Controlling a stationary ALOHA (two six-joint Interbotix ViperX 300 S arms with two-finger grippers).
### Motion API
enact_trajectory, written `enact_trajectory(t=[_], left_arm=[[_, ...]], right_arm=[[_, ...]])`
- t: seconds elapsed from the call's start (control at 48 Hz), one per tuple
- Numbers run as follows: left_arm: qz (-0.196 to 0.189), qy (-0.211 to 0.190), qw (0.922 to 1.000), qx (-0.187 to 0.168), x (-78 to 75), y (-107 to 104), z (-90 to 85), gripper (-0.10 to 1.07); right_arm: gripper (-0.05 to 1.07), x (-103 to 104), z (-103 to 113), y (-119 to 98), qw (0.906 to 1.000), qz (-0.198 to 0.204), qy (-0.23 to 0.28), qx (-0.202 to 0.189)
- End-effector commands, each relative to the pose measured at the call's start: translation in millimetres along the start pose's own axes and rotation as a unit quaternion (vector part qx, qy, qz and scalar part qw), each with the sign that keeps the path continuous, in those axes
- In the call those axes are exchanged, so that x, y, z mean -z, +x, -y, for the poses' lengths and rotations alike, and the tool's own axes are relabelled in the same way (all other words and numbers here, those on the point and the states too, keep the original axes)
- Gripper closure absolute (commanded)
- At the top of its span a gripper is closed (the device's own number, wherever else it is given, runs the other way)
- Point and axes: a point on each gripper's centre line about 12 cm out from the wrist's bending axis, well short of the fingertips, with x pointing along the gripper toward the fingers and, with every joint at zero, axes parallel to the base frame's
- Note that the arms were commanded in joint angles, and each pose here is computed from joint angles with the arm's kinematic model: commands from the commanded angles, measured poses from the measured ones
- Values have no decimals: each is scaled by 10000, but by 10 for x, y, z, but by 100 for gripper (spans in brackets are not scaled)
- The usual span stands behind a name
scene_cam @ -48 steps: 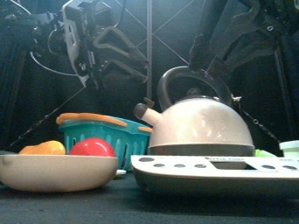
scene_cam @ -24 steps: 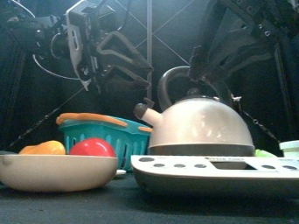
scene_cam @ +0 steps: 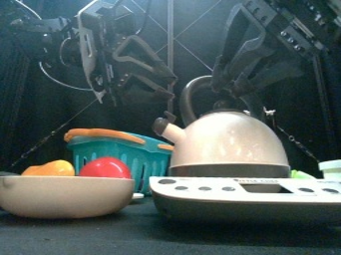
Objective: Grab kettle lid
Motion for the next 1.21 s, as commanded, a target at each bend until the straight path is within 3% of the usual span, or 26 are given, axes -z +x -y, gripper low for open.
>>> enact_trajectory(t=[0.0,0.188,0.708,1.188], left_arm=[[198,-23,9998,47,-122,27,38,22],[212,-26,9998,52,-133,30,43,22],[134,-11,9999,24,-80,137,45,22],[98,-5,10000,14,-58,157,42,22]], right_arm=[[25,-35,44,-29,9986,187,481,-91],[25,26,55,-20,9978,119,619,-196],[25,32,12,44,9975,385,595,-12],[26,70,9,178,9963,572,551,331]])
